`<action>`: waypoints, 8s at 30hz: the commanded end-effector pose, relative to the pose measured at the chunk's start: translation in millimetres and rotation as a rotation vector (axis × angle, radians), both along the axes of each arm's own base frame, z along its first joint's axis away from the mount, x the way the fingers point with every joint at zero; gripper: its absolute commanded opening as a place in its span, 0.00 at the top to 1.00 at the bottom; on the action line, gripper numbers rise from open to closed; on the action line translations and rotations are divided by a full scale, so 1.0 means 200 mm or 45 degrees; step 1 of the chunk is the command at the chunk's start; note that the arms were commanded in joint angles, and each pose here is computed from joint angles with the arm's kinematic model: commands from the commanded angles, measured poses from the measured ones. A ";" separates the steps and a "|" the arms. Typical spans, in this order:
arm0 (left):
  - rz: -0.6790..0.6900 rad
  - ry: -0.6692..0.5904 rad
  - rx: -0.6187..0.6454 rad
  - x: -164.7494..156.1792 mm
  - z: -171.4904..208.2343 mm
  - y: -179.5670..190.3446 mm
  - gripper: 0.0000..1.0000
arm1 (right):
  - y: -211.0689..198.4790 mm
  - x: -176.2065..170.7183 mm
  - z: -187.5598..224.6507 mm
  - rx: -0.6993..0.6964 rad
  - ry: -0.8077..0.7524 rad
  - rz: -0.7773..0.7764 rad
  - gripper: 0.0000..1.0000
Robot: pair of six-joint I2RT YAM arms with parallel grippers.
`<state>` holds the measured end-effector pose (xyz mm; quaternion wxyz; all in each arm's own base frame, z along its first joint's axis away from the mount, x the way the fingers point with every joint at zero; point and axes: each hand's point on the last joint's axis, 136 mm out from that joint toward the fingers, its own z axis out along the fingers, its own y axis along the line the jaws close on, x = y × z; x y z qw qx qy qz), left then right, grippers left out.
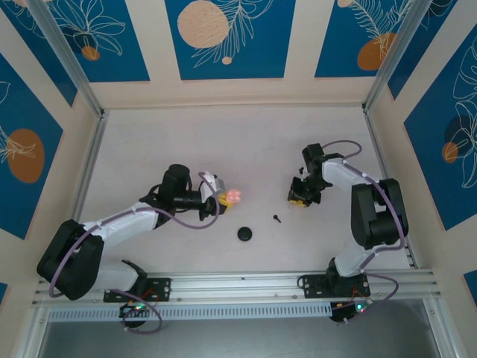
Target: Insert wireless bluetooth earbuds into charging case
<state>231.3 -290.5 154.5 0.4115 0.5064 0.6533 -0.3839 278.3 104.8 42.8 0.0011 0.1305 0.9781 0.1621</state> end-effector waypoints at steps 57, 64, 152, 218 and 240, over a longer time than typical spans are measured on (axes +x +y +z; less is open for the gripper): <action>0.132 -0.242 -0.208 0.15 0.06 -0.11 0.88 | 0.82 0.00 0.80 0.543 -1.014 0.442 0.78; 0.133 -0.245 -0.214 0.15 0.07 -0.11 0.88 | 0.83 0.00 0.79 0.545 -1.015 0.450 0.78; 0.151 -0.278 -0.218 0.14 0.11 -0.09 0.88 | 0.90 -0.06 0.89 0.583 -1.062 0.541 0.62; 0.147 -0.287 -0.206 0.13 0.10 -0.08 0.88 | 0.88 -0.02 0.84 0.654 -0.873 0.481 0.71; 0.151 -0.297 -0.208 0.14 0.12 -0.08 0.89 | 0.85 -0.04 0.74 0.559 -0.763 0.431 0.78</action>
